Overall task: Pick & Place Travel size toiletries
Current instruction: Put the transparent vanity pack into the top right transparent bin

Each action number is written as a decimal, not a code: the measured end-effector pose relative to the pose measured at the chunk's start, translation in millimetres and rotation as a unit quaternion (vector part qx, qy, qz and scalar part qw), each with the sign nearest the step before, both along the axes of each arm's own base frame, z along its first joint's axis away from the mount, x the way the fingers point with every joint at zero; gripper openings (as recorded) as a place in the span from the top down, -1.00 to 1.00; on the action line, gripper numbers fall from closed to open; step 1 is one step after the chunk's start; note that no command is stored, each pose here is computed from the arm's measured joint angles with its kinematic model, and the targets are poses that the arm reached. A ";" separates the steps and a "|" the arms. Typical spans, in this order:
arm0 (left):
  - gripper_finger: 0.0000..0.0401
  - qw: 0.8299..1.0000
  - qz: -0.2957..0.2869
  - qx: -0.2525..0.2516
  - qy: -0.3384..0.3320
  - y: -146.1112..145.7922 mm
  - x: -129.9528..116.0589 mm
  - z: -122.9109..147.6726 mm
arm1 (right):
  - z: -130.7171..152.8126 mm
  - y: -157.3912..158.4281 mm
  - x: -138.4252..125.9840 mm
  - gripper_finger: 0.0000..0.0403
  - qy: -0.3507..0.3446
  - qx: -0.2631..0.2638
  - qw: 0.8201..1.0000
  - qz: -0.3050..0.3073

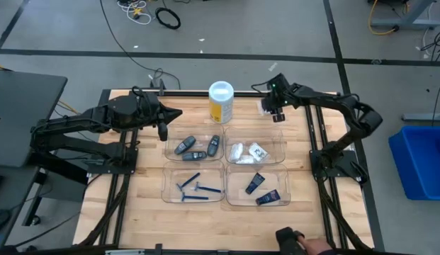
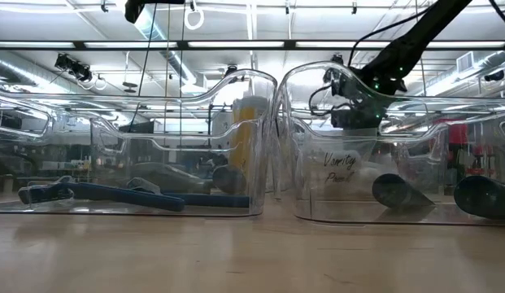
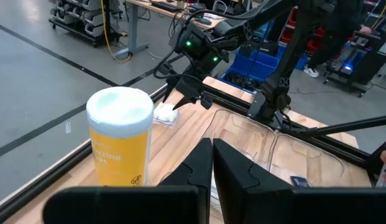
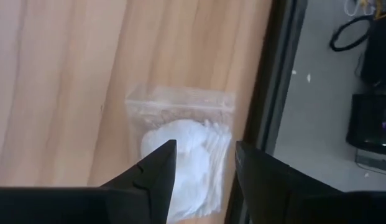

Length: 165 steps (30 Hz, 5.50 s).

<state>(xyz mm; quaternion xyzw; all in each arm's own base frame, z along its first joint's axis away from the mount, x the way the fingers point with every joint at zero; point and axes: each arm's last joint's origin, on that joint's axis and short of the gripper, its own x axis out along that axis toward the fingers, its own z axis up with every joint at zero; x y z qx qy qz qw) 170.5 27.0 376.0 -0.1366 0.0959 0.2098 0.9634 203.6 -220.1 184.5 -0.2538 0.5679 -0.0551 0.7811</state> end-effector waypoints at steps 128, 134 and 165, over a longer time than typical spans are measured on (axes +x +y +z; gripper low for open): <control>0.89 1.000 0.022 -0.010 -0.004 0.9 -0.4 -0.3 | 35.9 47.5 -9.3 1.00 -0.111 -0.105 0.986 0.058; 0.89 1.000 0.021 -0.006 -0.002 0.9 -0.4 -0.3 | 53.3 65.3 -6.5 1.00 -0.149 -0.118 0.979 0.069; 0.89 1.000 0.001 -0.015 -0.004 -0.2 0.1 -0.4 | 73.9 152.4 23.5 1.00 -0.222 -0.086 0.952 0.190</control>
